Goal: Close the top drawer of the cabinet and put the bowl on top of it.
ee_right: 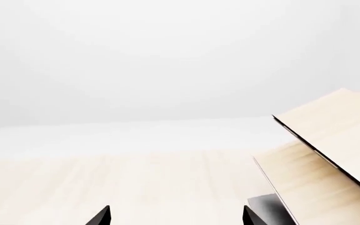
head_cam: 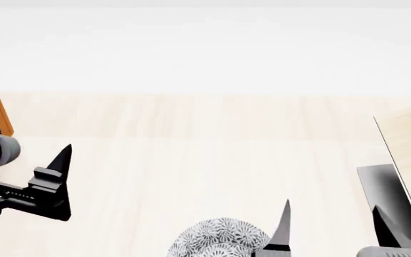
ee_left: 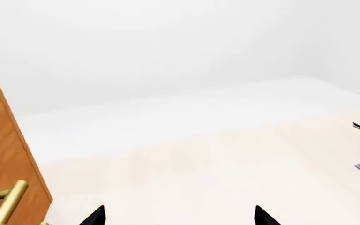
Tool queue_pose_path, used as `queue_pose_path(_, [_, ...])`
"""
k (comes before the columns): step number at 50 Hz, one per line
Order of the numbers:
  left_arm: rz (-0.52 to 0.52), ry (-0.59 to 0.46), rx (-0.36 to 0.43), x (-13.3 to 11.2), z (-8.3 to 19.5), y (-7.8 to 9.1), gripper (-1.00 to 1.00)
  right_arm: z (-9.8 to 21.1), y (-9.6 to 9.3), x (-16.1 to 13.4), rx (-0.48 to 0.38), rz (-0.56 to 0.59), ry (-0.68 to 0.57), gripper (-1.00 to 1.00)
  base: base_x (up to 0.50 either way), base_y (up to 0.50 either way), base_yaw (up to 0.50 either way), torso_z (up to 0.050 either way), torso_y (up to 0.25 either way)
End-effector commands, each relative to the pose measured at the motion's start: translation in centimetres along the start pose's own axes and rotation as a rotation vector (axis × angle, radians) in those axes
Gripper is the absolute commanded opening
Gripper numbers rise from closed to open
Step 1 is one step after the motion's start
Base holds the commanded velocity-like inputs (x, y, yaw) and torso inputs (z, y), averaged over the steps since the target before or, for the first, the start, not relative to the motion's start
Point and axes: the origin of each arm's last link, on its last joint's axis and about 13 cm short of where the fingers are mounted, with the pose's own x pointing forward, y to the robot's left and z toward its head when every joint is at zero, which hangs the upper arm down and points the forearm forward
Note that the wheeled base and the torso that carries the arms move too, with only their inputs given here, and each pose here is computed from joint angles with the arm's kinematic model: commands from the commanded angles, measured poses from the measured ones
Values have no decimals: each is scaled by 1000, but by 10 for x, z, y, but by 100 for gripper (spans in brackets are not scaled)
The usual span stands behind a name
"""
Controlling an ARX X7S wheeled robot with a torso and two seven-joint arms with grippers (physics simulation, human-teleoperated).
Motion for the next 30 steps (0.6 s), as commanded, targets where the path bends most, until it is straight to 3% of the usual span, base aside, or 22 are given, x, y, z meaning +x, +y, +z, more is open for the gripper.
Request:
queue_pose_path(1, [-116,64,2,20,18,0,100,6,1,3,1,6,12,100,0,0,0,0,0])
queue_pose_path(6, [-187,89,-9,23,23,-2,100,5,1,3,0,5,18,100,0,0,0,0,0])
queue_pose_path(10, [-229,90,53,28,25,-5,100,5,2,3,-1,5,20,100,0,0,0,0,0])
queue_pose_path(19, [-280,164,24,46,17,-8,100,9,3,4,1,12,9,100,0,0,0,0,0])
queue_pose_path(20, [-288,172,21,47,17,-8,100,-2,3,3,0,13,9,100,0,0,0,0,0])
queue_pose_path(23, [-307,187,25,51,15,-8,100,8,3,3,0,13,10,100,0,0,0,0,0])
queue_pose_path(24, [-314,193,21,52,14,-9,100,-7,3,3,-1,12,10,100,0,0,0,0,0])
queue_pose_path(30, [-350,251,1,61,5,-11,100,-8,3,1,-7,7,10,100,0,0,0,0,0])
